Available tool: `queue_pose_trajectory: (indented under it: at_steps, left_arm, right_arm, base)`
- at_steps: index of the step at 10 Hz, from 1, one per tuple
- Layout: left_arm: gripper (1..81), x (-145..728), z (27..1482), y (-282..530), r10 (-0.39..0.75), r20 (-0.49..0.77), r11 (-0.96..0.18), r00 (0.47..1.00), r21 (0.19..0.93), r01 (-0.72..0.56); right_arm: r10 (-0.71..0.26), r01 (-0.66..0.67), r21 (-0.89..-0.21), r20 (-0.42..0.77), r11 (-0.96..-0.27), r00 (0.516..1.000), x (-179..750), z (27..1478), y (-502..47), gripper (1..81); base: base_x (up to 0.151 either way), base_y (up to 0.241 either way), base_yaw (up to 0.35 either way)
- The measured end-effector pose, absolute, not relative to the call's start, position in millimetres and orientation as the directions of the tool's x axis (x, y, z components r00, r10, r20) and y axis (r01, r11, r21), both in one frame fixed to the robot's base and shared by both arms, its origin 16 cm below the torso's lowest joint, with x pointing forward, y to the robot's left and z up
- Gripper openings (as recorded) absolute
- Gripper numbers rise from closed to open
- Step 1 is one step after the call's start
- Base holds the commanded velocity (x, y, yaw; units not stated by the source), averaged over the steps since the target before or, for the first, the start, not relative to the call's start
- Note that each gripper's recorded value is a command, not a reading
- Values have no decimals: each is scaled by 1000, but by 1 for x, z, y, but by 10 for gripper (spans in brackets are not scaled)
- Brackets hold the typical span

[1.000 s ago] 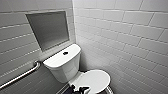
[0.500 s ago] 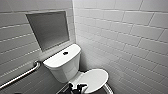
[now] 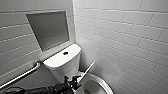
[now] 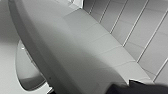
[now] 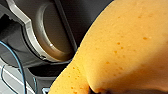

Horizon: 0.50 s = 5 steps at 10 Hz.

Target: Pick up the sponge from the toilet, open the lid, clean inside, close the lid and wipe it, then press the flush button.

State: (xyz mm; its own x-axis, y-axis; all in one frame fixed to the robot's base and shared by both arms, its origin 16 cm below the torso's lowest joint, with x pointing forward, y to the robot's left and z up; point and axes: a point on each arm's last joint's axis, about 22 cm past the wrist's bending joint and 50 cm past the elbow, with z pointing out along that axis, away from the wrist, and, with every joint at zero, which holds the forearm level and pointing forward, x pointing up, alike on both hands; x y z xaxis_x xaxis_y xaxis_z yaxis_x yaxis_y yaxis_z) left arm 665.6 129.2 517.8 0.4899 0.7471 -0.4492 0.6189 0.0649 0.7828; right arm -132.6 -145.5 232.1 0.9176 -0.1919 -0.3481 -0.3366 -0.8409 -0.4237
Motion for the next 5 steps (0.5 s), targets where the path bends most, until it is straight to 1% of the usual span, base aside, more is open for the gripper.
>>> queue_pose_trajectory:
  at_steps: [1,2,3,4,5]
  left_arm:
    - [811,669,519,136,754,-445,68,483,784,617]
    - [811,676,523,152,774,-432,77,463,790,609]
    - [811,688,527,177,807,-408,90,427,800,593]
    - [811,701,531,207,838,-402,124,369,799,589]
    - [811,705,532,218,841,-422,153,338,786,600]
  right_arm:
    - [-191,-336,-424,-348,-841,918,-133,232,-145,10]
    - [-191,-336,-424,-348,-841,918,-133,232,-145,10]
    - [-191,-336,-424,-348,-841,918,-133,232,-145,10]
    - [-191,-336,-424,-348,-841,918,-133,232,-145,10]
    - [-192,-337,-424,-349,-841,917,-133,232,-145,10]
  base:
    - [0,0,0]
    - [0,0,0]
    - [0,0,0]
    - [0,0,0]
    - [0,0,0]
